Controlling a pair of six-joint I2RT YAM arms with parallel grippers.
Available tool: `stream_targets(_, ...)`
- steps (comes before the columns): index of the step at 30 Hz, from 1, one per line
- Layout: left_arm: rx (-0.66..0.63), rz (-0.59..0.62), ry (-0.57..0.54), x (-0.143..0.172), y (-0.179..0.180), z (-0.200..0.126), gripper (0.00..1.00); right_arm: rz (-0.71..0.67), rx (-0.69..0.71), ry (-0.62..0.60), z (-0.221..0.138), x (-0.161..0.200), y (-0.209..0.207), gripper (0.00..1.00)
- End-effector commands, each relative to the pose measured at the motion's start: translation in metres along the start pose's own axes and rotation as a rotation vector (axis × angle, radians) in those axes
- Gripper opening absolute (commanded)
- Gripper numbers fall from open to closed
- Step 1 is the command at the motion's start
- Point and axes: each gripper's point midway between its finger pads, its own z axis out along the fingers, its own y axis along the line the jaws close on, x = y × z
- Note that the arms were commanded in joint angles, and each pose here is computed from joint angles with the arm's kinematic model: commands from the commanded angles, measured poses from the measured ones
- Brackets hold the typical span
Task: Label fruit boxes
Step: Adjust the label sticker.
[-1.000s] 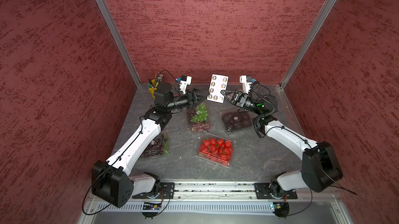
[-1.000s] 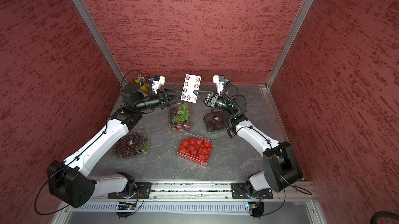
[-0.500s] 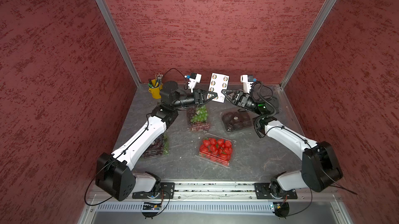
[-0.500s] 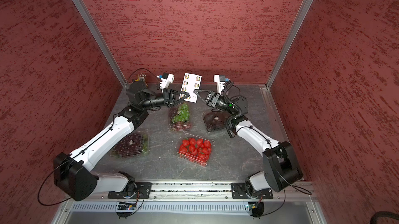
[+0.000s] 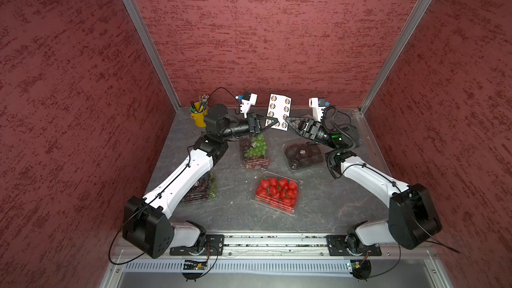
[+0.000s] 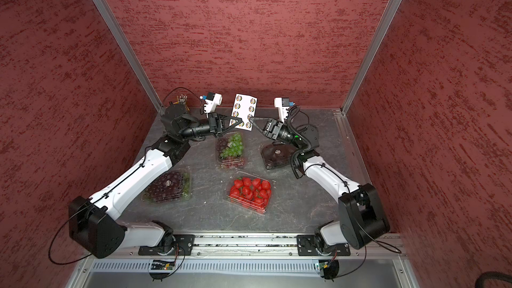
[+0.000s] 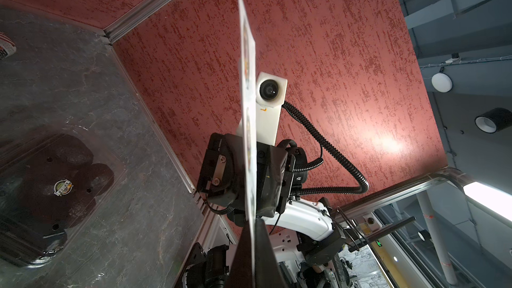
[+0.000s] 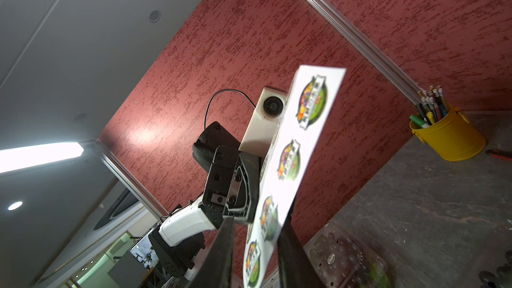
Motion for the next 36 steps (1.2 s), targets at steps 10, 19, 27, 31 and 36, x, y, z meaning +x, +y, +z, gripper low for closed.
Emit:
stream_targets(10,0.037,0.034,-0.036,-0.013,-0.010,0.001,0.00,-0.033,-0.030,0.049,-0.002,0.010,0.011,0.20)
stream_targets(19,0.047,0.025,-0.011,-0.007,-0.010,0.008,0.00,-0.030,-0.036,0.051,0.002,0.009,0.010,0.12)
stream_targets(27,0.076,0.011,0.012,-0.001,-0.012,0.018,0.00,-0.033,-0.034,0.051,0.002,0.011,0.010,0.00)
stream_targets(31,0.089,0.004,0.033,0.004,-0.011,0.024,0.00,-0.034,-0.036,0.051,0.001,0.011,0.011,0.00)
stream_targets(36,0.092,0.004,0.037,0.006,-0.012,0.026,0.00,-0.034,-0.037,0.051,0.001,0.011,0.012,0.00)
